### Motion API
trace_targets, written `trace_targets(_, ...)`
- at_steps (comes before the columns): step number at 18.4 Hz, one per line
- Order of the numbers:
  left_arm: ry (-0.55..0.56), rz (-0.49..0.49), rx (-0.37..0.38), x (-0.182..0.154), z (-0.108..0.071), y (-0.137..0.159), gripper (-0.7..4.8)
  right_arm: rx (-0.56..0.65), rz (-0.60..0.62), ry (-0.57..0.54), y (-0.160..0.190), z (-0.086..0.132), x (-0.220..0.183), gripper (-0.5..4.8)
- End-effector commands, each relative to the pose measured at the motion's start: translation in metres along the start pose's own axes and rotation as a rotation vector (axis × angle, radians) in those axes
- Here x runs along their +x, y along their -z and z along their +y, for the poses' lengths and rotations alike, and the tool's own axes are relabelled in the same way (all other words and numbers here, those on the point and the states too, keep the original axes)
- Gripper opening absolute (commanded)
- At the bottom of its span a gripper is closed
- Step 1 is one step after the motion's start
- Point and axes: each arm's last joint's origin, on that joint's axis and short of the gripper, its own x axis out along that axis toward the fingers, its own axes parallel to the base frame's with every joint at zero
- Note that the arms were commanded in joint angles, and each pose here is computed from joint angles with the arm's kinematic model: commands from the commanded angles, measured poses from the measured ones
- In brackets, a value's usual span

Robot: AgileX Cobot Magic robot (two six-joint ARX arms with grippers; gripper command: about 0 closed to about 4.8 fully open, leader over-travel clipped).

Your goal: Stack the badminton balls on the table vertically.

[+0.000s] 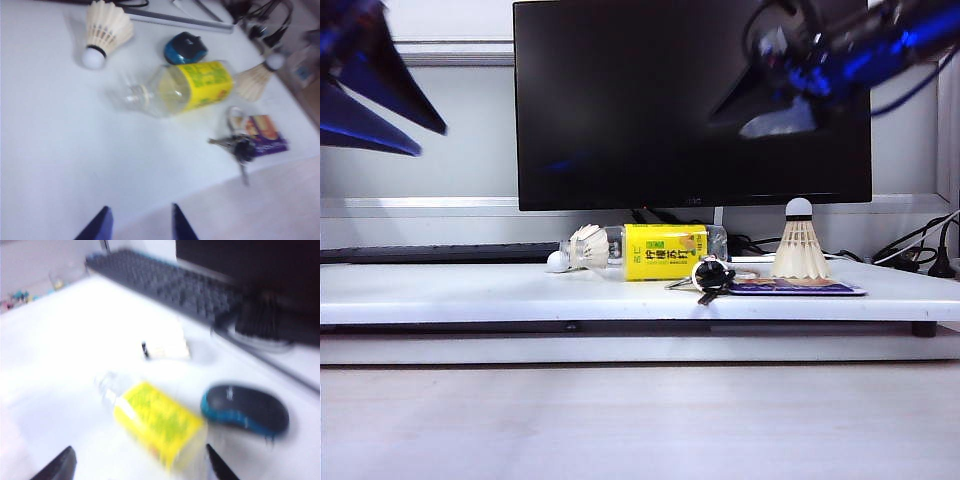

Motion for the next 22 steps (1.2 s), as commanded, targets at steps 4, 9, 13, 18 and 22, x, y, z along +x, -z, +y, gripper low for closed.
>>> trace_targets(4,-0.011,0.056,0.156,0.036,-0.002,-0.057,2.2,0.003,0.011,-0.009,-0.022,0.023,-0.037,3.28)
trace_targets(9,-0.01,0.199,0.252,0.08,0.005,-0.093,2.2,0.028,0.044,-0.018,-0.027,0.039,-0.062,3.23)
trace_targets(13,0.054,0.267,0.26,0.109,0.011,-0.104,2.2,0.052,0.058,-0.085,-0.026,0.044,-0.066,3.23)
trace_targets(18,0.017,0.383,0.257,0.15,0.027,-0.107,2.2,0.073,0.065,-0.156,-0.024,0.047,-0.067,3.23)
trace_targets(22,-0.043,0.419,0.313,0.171,0.036,-0.097,2.2,0.079,0.064,-0.176,-0.024,0.048,-0.067,3.23)
